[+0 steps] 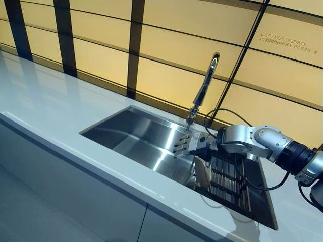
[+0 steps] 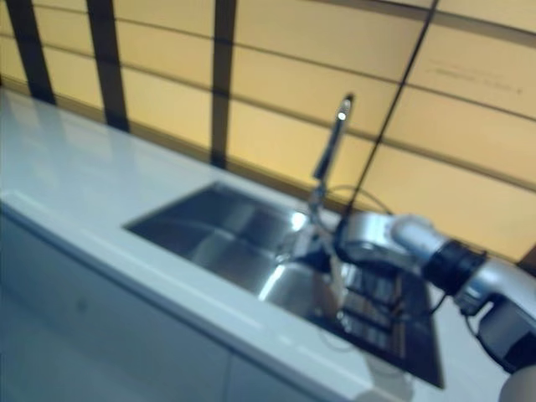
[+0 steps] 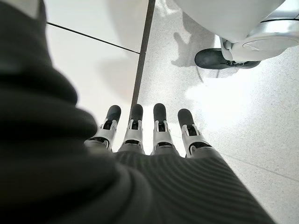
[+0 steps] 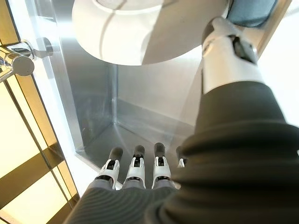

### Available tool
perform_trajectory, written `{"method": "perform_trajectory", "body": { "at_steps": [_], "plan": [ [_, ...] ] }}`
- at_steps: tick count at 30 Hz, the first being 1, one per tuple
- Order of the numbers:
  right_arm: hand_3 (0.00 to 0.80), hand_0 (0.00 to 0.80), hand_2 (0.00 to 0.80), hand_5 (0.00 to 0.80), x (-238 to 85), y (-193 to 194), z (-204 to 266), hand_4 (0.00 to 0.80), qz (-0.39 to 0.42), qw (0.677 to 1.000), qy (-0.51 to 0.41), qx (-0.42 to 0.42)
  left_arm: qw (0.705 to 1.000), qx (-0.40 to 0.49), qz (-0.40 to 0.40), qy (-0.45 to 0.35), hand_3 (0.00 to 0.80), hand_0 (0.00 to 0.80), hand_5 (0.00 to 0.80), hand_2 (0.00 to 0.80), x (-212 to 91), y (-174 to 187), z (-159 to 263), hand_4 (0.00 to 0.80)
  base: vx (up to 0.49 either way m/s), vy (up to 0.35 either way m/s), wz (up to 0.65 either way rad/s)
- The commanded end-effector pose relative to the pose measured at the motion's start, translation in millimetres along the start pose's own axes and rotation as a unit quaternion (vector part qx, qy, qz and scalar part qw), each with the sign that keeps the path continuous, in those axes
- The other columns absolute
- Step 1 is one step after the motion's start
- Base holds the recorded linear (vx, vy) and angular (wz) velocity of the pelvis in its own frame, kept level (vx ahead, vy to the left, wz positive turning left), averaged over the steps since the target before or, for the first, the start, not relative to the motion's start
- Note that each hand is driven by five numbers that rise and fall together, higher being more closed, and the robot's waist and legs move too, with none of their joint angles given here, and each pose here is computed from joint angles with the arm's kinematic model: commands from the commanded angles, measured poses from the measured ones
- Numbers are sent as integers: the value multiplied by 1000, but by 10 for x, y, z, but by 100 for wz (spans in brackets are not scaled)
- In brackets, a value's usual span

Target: Take plates into dishwasher

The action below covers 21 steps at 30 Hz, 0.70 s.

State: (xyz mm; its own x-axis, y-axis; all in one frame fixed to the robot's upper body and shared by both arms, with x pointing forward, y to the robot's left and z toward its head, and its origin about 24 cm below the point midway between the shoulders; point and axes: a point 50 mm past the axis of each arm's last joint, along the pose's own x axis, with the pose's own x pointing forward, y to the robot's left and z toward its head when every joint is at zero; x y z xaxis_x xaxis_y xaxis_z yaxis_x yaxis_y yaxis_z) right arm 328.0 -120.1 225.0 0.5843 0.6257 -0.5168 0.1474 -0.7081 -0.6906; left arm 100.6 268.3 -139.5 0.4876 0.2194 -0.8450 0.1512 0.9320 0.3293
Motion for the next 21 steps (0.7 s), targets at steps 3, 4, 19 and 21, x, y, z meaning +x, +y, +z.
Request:
{"method": "perform_trajectory", "body": {
  "at_steps": [3,4,19,21],
  "plan": [
    [0,0,0,0,-102,-57,-173,0,26,999,25,-11,999,20,13,-27,0,0,0,0,52,123,201,0,0,0,0],
    [0,0,0,0,-94,-44,-168,0,29,999,22,-10,999,20,13,-27,0,0,0,0,51,125,201,0,0,0,0],
    [0,0,0,0,-136,109,-242,0,54,998,37,1,999,11,31,-24,0,0,0,0,35,218,164,0,-2,-1,1],
    [0,0,0,0,-130,127,-244,0,57,998,39,1,999,10,33,-22,0,0,0,0,33,224,154,0,0,0,0]
  ]
}}
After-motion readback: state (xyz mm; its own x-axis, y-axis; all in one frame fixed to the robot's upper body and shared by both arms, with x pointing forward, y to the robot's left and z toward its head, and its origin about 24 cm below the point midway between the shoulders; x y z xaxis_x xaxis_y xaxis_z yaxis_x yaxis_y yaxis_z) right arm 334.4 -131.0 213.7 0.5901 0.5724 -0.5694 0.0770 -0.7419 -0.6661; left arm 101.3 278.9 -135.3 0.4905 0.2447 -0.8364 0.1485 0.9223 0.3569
